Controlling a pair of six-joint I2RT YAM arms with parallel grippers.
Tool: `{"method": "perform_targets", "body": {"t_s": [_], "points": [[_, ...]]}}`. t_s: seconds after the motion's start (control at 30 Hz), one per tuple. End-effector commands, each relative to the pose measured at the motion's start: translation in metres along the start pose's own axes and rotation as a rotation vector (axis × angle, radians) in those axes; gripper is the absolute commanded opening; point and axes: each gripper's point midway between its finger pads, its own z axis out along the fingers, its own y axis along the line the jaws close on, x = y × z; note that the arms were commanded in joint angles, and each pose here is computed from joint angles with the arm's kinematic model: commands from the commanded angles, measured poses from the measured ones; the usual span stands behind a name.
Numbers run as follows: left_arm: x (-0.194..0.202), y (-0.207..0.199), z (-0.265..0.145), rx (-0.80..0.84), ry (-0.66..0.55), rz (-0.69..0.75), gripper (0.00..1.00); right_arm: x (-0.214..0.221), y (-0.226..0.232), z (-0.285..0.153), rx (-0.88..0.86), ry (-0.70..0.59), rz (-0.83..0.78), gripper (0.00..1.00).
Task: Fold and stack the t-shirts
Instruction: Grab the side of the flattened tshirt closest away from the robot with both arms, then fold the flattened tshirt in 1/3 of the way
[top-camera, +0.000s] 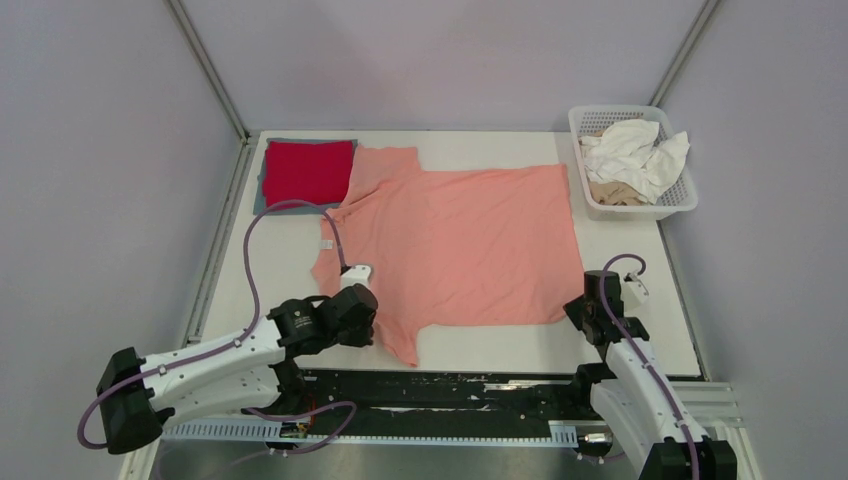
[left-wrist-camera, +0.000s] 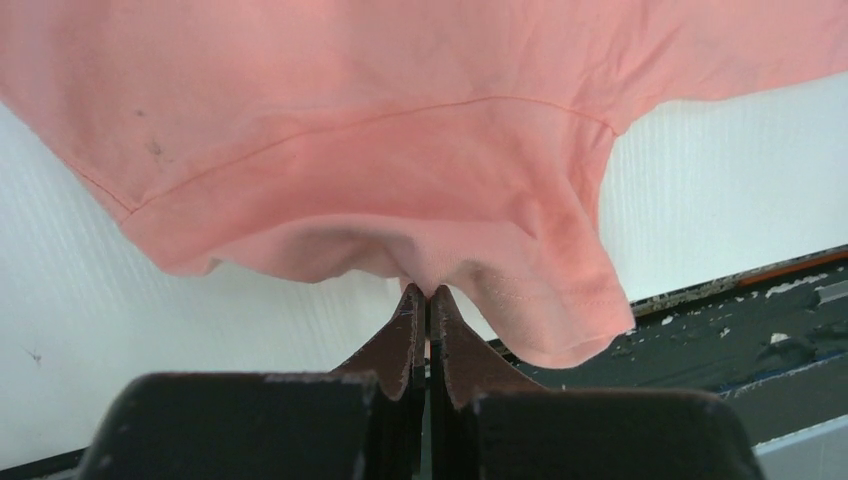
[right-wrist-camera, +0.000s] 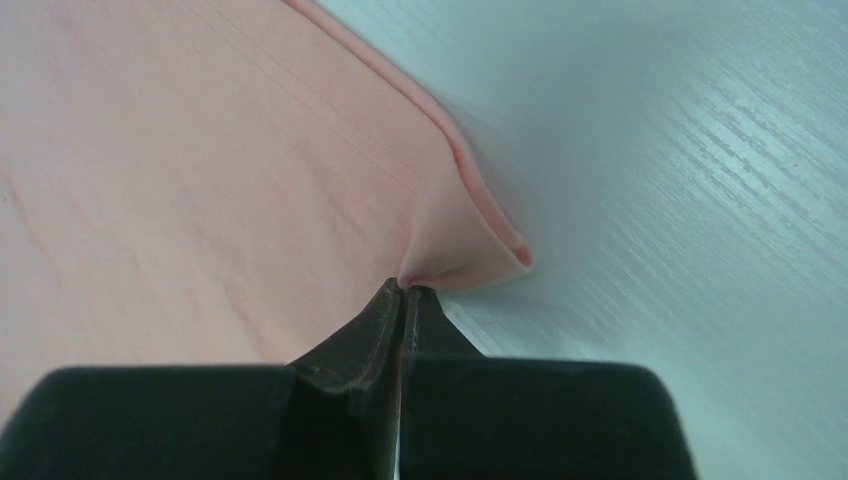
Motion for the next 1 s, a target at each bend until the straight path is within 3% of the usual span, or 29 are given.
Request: {"method": "perform_targets", "body": {"t_s": [0.0,0.37,0.97], "points": [[-0.042,-0.014,-0.010,0.048,-0.143,-0.065,0.00,-0.013,0.019,-0.004,-0.078,-0.039,-0.045,0.00],[-0.121,-0.020,-0.008,0.096,-0.294,-0.175,0.00,-0.034,0.088,-0.007,-0.187,0.030,-0.162,0.00],[-0.197,0.036,0.017,-0.112,-0.272,-0.322,0.00,-0.073,0.144,0.014,-0.174,-0.008,-0.198,0.00]]}}
